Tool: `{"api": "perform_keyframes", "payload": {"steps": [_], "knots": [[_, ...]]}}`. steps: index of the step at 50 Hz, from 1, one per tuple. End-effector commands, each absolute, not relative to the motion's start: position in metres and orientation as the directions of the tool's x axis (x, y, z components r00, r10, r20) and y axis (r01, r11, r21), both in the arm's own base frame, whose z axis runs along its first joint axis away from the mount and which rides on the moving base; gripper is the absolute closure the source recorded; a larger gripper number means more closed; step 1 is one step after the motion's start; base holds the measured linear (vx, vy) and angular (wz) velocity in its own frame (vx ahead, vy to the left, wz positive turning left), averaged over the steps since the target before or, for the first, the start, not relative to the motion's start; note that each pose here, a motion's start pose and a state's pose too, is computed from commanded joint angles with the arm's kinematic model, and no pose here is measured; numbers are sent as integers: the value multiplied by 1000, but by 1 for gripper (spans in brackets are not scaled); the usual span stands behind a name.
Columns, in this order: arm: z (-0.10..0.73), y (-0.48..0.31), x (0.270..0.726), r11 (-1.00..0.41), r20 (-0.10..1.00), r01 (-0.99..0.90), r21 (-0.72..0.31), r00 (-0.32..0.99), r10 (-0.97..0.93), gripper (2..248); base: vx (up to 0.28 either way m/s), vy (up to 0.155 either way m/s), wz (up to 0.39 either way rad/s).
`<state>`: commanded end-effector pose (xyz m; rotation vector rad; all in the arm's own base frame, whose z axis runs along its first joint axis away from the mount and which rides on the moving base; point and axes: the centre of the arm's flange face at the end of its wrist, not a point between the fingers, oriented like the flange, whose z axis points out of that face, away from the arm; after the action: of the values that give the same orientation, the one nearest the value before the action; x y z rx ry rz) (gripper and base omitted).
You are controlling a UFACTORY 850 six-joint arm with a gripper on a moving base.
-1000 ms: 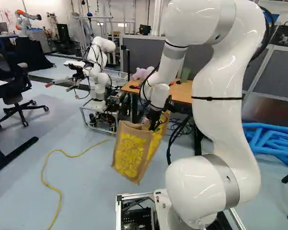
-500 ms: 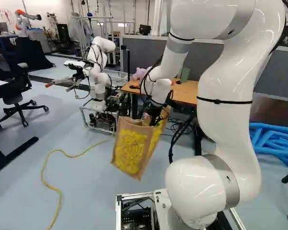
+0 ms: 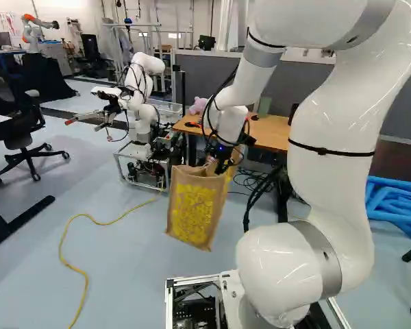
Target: Pick up the bag on the ground and place it on the table
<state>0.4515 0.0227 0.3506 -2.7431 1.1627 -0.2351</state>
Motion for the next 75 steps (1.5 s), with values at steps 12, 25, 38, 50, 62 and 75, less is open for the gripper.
{"api": "perform_keyframes", "payload": {"steps": [12, 25, 38, 50, 62, 75], "knots": [[367, 21, 450, -713, 122, -668, -214, 706, -698, 218, 0, 0, 0], [385, 20, 448, -739, 164, -635, -226, 723, -671, 218, 0, 0, 0], [403, 19, 447, -764, 207, -601, -235, 737, -643, 218, 0, 0, 0], [419, 18, 445, -787, 249, -568, -241, 748, -616, 218, 0, 0, 0], [433, 13, 450, -789, 233, -572, -223, 755, -613, 218, 0, 0, 0], [449, 7, 460, -756, 185, -614, -226, 735, -653, 218, 0, 0, 0]]}}
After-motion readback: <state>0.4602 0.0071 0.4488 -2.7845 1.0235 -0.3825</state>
